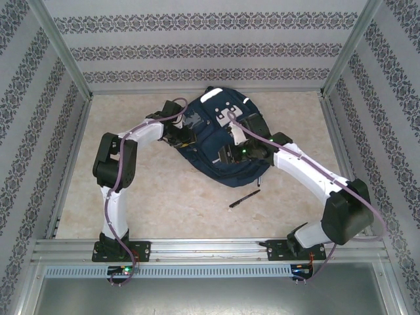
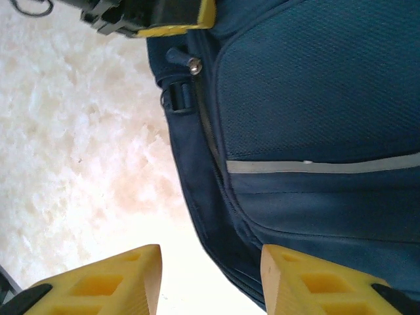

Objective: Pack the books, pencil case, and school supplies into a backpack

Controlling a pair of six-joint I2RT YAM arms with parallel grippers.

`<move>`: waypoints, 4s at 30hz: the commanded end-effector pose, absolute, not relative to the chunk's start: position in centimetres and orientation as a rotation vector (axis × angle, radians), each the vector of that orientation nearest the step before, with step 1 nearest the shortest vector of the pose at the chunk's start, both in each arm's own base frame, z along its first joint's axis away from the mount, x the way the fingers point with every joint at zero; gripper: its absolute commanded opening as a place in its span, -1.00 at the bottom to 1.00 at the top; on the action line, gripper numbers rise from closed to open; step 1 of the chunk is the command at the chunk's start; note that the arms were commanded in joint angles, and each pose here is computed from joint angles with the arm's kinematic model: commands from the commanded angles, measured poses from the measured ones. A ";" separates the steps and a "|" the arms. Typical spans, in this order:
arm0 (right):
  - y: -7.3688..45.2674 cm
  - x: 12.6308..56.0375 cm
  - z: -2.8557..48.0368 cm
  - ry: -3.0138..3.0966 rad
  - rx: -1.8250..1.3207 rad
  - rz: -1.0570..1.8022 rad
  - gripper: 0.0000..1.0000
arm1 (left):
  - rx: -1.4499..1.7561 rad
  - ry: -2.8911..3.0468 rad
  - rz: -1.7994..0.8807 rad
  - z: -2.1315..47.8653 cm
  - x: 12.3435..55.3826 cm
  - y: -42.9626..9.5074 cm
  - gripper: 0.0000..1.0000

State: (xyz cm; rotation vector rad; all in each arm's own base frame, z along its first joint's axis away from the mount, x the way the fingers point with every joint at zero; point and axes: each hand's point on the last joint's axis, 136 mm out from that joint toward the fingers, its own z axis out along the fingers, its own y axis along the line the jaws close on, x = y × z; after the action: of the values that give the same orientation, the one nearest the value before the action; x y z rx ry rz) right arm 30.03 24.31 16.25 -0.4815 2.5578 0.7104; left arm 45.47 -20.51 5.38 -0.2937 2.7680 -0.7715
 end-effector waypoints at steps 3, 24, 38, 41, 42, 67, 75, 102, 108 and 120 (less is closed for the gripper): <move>28.8 30.0 16.1 2.541 -0.524 0.741 -0.11 | -0.346 2.720 -0.755 6.8 45.5 -20.1 -0.98; 33.2 32.4 12.7 2.589 1.141 0.891 -0.16 | -0.691 2.625 -1.260 13.3 40.5 -24.4 -1.00; 35.2 34.5 9.6 2.420 1.491 0.989 -0.33 | -0.834 2.572 -1.336 12.8 39.3 -24.7 -1.00; 35.7 35.4 8.6 2.395 1.510 1.032 -0.44 | -0.847 2.584 -1.328 12.4 38.9 -24.5 -1.00; 35.9 35.5 8.2 2.398 1.525 1.046 -0.52 | -0.854 2.590 -1.324 12.2 38.7 -24.5 -1.00; 30.1 34.5 9.2 2.357 1.432 0.993 -1.00 | -0.887 2.596 -1.238 11.0 38.2 -22.6 -1.00; 29.2 34.1 15.4 2.549 0.376 1.061 -0.59 | -0.857 2.580 -1.269 13.2 37.7 -22.7 -1.00; 30.0 29.4 13.5 2.645 -1.016 0.492 -0.11 | -0.808 2.614 -1.309 14.4 37.2 -23.3 -1.00; 29.4 30.7 13.1 2.579 -1.165 0.380 -0.10 | -0.797 2.621 -1.320 14.5 37.2 -23.5 -1.00; 29.9 31.3 10.5 2.610 -1.211 0.383 -0.24 | -0.787 2.621 -1.339 14.5 37.2 -23.7 -1.00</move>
State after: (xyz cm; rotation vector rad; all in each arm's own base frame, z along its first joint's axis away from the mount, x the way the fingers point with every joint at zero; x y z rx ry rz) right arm 30.90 30.30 10.77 -1.1983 2.6026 0.4064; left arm 37.14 -22.74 12.22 -0.8760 2.6337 -1.2399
